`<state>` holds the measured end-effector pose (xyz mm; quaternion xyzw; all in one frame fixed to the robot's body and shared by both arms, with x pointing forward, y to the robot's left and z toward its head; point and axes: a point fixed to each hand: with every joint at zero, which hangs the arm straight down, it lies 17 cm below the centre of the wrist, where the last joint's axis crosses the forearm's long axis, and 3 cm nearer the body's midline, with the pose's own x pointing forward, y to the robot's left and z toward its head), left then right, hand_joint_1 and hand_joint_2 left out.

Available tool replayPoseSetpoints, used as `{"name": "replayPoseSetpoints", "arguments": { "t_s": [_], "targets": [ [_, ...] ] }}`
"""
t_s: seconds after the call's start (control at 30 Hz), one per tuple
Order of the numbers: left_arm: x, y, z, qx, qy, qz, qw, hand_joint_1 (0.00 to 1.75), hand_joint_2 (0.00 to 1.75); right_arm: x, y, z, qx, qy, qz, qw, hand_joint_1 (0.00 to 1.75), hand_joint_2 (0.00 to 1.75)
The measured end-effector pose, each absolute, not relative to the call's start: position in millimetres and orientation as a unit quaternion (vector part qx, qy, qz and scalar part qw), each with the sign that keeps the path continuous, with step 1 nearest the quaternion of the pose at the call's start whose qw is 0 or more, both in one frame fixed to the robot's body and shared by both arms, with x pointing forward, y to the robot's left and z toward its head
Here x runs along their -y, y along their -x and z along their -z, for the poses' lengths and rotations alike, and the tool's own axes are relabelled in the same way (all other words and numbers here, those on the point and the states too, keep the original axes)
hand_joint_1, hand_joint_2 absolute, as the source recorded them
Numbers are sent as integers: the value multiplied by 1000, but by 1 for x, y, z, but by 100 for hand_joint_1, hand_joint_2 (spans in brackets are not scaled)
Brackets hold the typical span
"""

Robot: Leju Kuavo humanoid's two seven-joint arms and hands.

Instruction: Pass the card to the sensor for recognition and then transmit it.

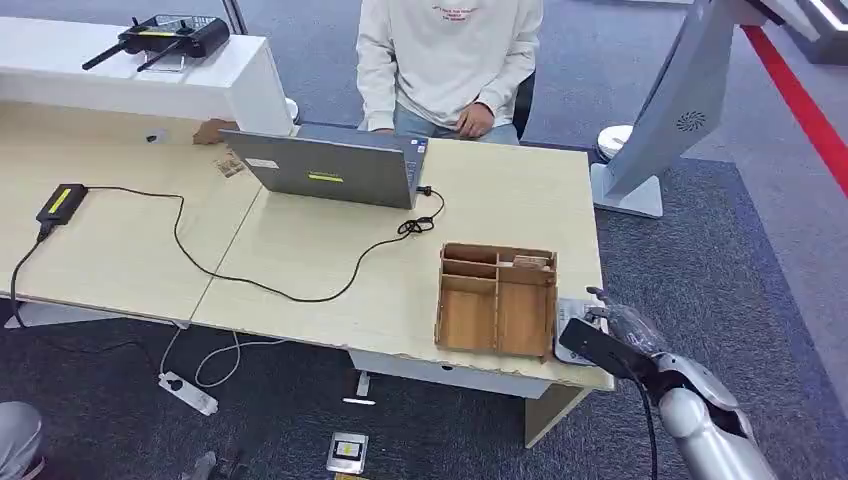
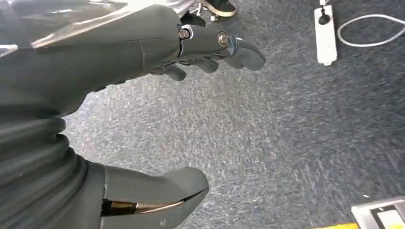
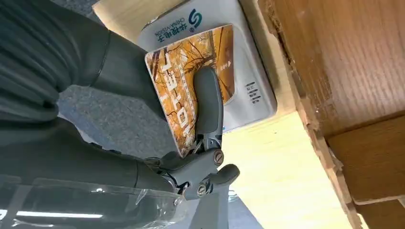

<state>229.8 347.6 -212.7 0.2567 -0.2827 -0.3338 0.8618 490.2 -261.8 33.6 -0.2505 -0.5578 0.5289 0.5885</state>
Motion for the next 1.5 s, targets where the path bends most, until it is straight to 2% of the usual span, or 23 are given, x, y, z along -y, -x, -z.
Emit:
{"name": "replayPoseSetpoints", "arguments": {
  "t_s": [1.2,1.27,1.5],
  "targets": [
    [-346,-240,203,308,-240,330,859,0,175,278,-487,-23,551,259,-523,596,175,175],
    [-345,-243,201,319,-238,328,857,0,175,279,-494,-36,569,270,-515,581,175,175],
    [-339,-255,199,354,-234,311,851,0,175,291,-558,-180,653,329,-455,508,175,175]
  ]
}}
